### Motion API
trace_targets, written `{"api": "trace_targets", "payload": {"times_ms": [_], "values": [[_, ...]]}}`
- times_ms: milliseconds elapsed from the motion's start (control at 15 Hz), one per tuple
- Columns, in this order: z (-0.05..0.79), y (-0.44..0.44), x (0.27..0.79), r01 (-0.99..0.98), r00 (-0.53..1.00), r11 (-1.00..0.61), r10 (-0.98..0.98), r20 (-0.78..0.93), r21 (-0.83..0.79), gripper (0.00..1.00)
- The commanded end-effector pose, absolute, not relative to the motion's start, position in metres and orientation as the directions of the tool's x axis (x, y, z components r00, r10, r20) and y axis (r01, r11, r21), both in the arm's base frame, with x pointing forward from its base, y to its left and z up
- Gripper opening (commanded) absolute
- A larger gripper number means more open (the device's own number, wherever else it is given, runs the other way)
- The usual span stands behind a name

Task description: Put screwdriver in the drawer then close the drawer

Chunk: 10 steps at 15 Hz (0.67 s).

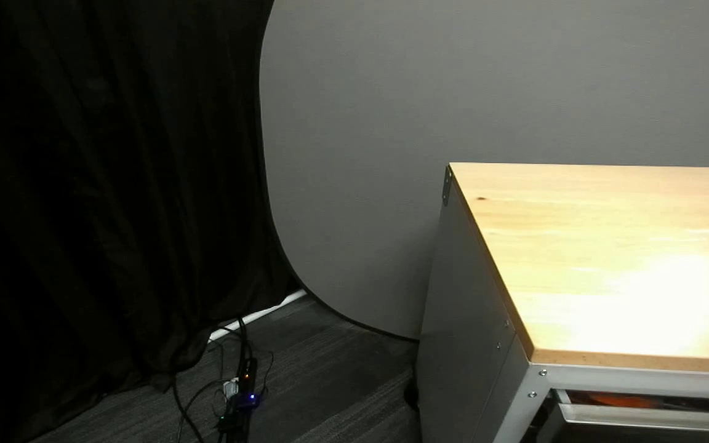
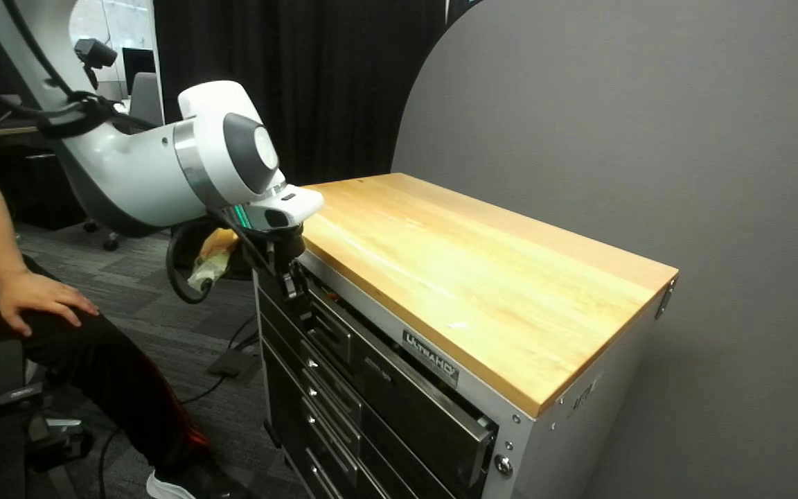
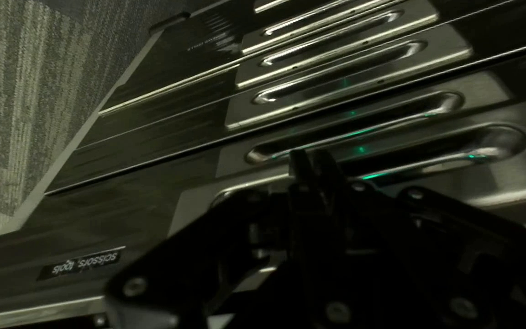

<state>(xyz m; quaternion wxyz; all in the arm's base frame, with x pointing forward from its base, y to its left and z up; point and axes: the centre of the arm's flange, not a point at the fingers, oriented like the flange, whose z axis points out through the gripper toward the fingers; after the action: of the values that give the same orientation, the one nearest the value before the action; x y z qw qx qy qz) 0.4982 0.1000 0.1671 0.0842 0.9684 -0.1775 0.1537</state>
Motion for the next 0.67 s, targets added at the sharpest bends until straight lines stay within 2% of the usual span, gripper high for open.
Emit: {"api": "trace_targets", "payload": {"times_ms": [0,267,600], "values": [[0.152,0.113,0.521,-0.353,0.872,-0.933,-0.303,0.385,0.064,0.10],[0.165,0.124,0.519,-0.334,0.866,-0.942,-0.295,0.403,0.029,0.10],[0.242,0.145,0.517,-0.321,0.868,-0.947,-0.297,0.397,-0.006,0.11]]}}
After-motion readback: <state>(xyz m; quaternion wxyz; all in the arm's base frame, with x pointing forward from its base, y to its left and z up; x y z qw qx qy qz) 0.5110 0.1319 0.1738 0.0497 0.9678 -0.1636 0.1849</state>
